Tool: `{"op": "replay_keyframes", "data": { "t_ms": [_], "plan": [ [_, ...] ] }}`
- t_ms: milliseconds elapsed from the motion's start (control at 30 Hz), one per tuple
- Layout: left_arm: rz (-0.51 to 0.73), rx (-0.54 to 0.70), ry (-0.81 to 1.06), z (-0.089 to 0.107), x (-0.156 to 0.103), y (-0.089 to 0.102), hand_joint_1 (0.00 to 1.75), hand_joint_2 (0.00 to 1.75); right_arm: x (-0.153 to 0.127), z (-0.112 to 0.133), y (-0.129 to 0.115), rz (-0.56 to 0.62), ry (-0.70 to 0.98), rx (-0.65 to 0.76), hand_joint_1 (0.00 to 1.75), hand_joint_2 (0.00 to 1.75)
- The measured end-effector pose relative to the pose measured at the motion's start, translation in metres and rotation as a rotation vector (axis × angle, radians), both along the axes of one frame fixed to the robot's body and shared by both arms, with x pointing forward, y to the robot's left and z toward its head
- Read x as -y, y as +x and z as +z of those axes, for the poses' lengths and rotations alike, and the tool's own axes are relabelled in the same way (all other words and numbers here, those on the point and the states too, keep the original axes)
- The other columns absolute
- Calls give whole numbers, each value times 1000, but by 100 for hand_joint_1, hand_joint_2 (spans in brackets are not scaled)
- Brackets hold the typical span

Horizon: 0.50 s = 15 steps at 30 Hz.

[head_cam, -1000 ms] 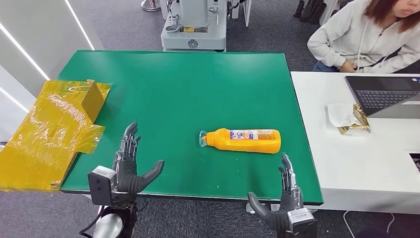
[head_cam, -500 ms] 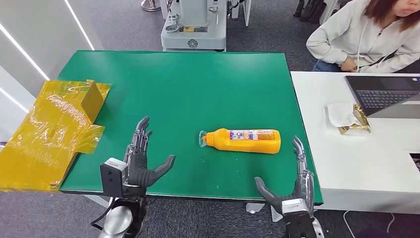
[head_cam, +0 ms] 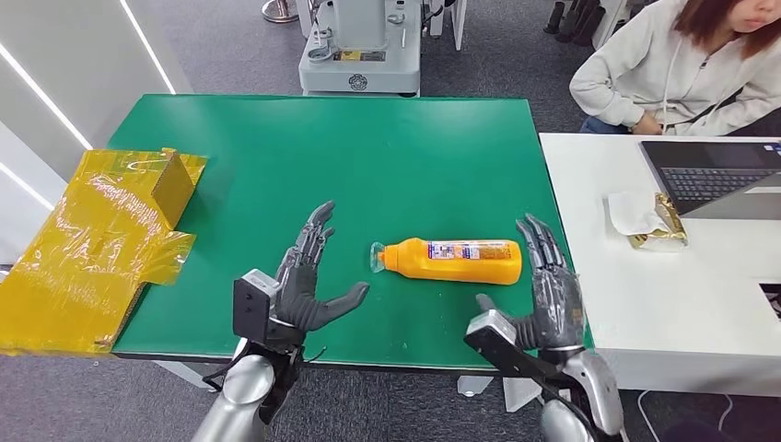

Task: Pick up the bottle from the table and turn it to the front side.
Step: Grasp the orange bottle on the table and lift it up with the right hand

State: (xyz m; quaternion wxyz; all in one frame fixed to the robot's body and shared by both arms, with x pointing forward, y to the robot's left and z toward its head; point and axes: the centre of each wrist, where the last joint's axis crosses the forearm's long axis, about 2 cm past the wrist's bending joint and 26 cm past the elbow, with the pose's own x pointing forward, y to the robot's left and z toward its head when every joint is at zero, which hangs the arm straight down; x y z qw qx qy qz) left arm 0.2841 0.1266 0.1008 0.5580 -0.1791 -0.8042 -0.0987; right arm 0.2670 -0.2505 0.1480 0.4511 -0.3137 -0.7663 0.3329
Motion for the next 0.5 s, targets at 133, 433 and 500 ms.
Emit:
{"op": "replay_keyframes", "data": {
  "t_ms": [133, 433, 500],
  "plan": [
    [-35, 3, 2, 2, 7, 9, 0, 175, 22, 8, 58, 2, -163, 6, 0, 175],
    [-25, -3, 5, -3, 6, 11, 0, 175, 19, 28, 144, 89, -371, -63, 0, 175],
    [-25, -3, 8, -4, 5, 11, 0, 175, 14, 29, 151, 108, -396, -89, 0, 175]
  ]
}}
